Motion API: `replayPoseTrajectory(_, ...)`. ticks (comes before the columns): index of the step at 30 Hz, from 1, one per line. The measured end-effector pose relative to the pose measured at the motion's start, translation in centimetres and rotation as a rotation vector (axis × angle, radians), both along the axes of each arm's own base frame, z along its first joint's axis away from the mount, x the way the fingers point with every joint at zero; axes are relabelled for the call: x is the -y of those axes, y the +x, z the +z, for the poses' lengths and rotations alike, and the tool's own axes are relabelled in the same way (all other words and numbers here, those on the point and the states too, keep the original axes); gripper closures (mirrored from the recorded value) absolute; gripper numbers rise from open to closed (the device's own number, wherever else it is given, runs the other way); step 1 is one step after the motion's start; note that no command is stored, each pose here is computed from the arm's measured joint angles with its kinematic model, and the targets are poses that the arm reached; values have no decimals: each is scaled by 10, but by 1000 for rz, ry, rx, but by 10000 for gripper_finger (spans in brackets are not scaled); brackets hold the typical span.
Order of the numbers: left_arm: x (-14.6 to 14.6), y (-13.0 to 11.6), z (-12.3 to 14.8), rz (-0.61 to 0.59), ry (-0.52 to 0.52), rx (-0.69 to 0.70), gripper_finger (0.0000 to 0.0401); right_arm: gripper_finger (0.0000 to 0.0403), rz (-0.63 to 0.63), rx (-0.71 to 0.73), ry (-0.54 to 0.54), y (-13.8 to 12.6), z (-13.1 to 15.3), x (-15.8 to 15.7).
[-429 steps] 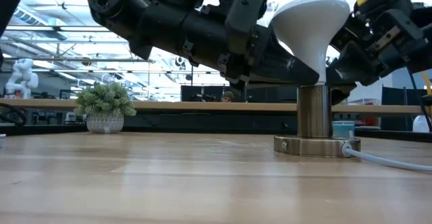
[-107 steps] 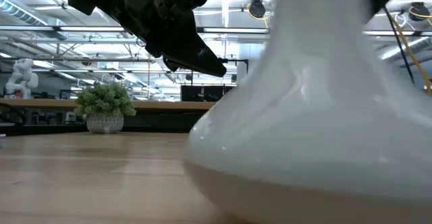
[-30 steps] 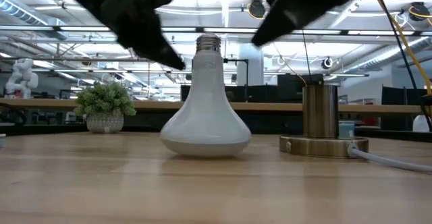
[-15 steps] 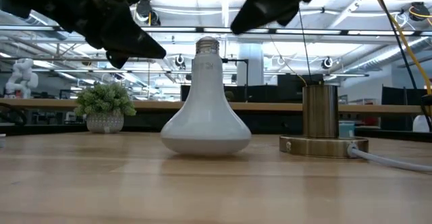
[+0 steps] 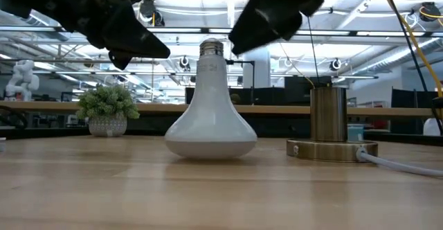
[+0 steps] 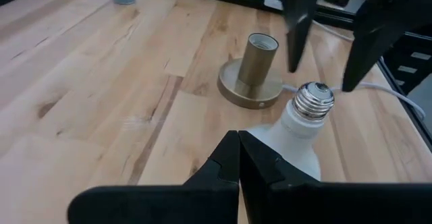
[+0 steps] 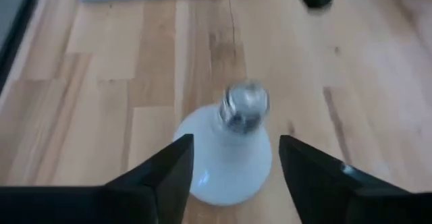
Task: Screw lightbulb
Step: Insert the lightbulb into the desk lamp
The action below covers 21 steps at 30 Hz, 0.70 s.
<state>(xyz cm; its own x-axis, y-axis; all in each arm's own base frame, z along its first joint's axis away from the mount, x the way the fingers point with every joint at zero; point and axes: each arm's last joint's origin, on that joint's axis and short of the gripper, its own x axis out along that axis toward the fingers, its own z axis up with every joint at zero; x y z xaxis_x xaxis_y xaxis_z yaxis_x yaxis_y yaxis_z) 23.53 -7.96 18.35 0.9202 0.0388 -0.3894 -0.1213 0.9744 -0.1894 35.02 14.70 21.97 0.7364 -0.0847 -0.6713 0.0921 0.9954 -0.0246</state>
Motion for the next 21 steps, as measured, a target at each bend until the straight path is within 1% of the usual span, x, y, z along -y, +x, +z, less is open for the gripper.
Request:
replayPoseTrajectory(3, 0, 0, 0, 0, 0, -1, 401, 181, -28, -22, 24, -1, -4, -2)
replayPoseTrajectory(5, 0, 0, 1, -2, 3, 6, 401, 181, -25, -23, 9, -3, -5, -4)
replayPoseTrajectory(9, -2, 3, 4, -15, 52, 45, 401, 188, -16, -15, -38, -6, -4, -10)
replayPoseTrajectory(12, -5, 5, 8, -4, 41, 82, 401, 191, -41, -9, -61, -9, -10, -11)
replayPoseTrajectory(15, -7, 6, 10, 9, 32, 100, 401, 192, -85, 70, -74, -10, -20, -10)
replayPoseTrajectory(21, -8, 6, 10, 12, 32, 100, 401, 192, -97, 244, 46, -18, -46, -7)
